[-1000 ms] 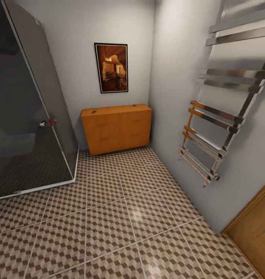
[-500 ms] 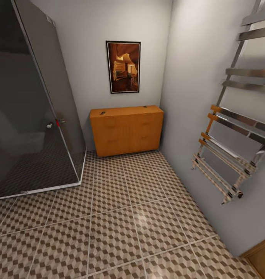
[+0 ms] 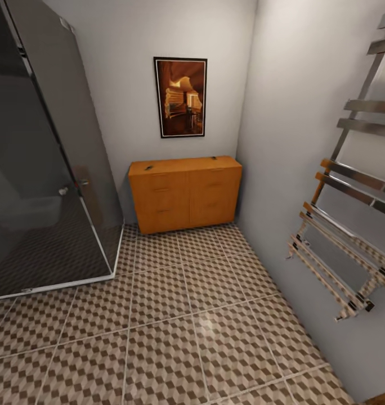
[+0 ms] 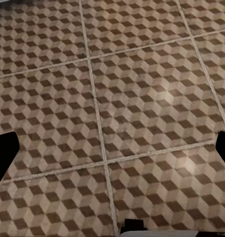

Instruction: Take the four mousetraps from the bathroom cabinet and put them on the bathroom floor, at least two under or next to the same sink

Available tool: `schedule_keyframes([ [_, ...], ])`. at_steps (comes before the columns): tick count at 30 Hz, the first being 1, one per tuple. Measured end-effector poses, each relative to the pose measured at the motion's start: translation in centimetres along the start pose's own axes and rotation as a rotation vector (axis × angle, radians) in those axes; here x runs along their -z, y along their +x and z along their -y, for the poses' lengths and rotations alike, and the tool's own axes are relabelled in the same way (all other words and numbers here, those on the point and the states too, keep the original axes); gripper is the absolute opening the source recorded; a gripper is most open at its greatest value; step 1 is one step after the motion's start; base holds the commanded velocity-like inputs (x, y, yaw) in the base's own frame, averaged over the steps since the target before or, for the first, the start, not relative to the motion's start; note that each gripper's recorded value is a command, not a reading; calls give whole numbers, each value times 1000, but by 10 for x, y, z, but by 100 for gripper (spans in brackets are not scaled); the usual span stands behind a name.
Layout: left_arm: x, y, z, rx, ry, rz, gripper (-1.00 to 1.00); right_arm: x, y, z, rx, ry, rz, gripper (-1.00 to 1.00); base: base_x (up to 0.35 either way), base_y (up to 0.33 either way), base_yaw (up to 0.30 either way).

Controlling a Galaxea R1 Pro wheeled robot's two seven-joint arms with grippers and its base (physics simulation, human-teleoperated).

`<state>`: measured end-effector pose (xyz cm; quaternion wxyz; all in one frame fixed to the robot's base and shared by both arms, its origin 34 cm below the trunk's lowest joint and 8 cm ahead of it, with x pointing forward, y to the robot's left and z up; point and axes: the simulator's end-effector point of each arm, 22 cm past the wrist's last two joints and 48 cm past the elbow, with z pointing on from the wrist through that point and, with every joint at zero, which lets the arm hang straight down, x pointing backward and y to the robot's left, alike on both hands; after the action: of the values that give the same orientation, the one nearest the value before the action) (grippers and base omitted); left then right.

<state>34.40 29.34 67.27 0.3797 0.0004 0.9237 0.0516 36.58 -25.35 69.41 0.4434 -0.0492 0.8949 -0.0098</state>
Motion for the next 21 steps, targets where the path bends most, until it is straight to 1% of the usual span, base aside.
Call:
schedule_keyframes([
  [8, 0, 0, 0, 0, 0, -1, 100, 0, 0, 0, 0, 0, 0, 100, 327, -66, 122],
  [21, 0, 0, 0, 0, 0, -1, 100, 0, 0, -2, 1, -7, 0, 100, 327, -84, 17],
])
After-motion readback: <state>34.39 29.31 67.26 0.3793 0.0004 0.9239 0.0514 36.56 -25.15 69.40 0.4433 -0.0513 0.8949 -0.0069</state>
